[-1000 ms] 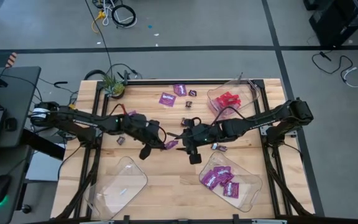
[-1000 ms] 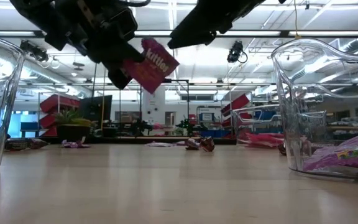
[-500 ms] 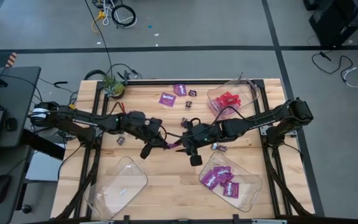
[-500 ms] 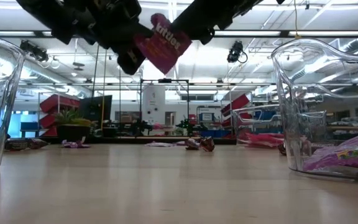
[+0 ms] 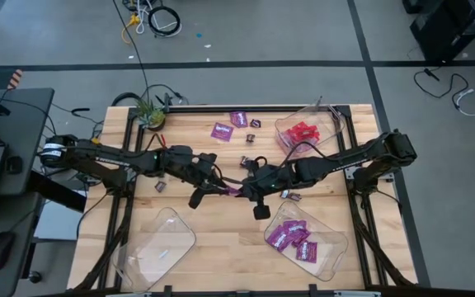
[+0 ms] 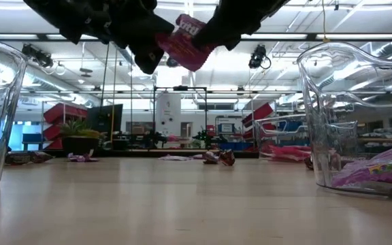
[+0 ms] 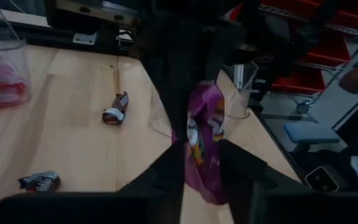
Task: Sort candy
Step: Put the violet candy into the bottom right transparent bin
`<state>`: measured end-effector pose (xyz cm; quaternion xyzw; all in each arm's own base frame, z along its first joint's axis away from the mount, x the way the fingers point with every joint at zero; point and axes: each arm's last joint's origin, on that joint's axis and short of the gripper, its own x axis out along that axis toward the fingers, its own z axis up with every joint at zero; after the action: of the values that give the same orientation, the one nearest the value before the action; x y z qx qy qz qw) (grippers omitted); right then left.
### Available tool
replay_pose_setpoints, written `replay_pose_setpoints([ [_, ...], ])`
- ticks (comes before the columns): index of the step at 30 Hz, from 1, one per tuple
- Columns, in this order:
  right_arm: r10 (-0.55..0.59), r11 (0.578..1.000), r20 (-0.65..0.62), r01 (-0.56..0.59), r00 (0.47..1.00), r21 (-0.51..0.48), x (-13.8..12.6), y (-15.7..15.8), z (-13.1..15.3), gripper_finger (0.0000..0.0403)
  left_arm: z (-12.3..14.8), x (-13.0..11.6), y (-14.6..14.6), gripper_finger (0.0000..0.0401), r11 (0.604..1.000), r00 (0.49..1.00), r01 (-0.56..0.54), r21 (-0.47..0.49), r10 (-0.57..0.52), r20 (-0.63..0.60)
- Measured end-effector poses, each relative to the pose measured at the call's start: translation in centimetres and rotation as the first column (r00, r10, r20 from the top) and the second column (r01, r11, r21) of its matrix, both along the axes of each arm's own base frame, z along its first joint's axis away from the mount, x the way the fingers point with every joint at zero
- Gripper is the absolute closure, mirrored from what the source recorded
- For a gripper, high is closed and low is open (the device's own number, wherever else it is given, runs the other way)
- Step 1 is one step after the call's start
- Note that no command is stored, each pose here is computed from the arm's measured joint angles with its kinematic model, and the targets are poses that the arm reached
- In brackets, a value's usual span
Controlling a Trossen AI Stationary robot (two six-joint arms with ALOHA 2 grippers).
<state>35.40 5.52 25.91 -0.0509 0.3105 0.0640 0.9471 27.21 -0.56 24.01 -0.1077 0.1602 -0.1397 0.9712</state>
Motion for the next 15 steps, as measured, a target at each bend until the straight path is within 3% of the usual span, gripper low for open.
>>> replay_pose_setpoints([
  [7, -0.050, 0.998, -0.070, 0.052, 0.996, 0.027, -0.6, 0.2, 2.4, 0.0391, -0.1, 0.1, 0.3, 0.0231, 0.993, 0.997, -0.077, 0.091, 0.076, 0.012],
  [15, -0.106, 0.977, -0.246, 0.146, 0.963, 0.154, -5.2, 1.7, 5.4, 0.0391, -0.4, 0.0, 0.7, 0.0213, 0.962, 0.987, -0.161, 0.222, 0.163, 0.008],
])
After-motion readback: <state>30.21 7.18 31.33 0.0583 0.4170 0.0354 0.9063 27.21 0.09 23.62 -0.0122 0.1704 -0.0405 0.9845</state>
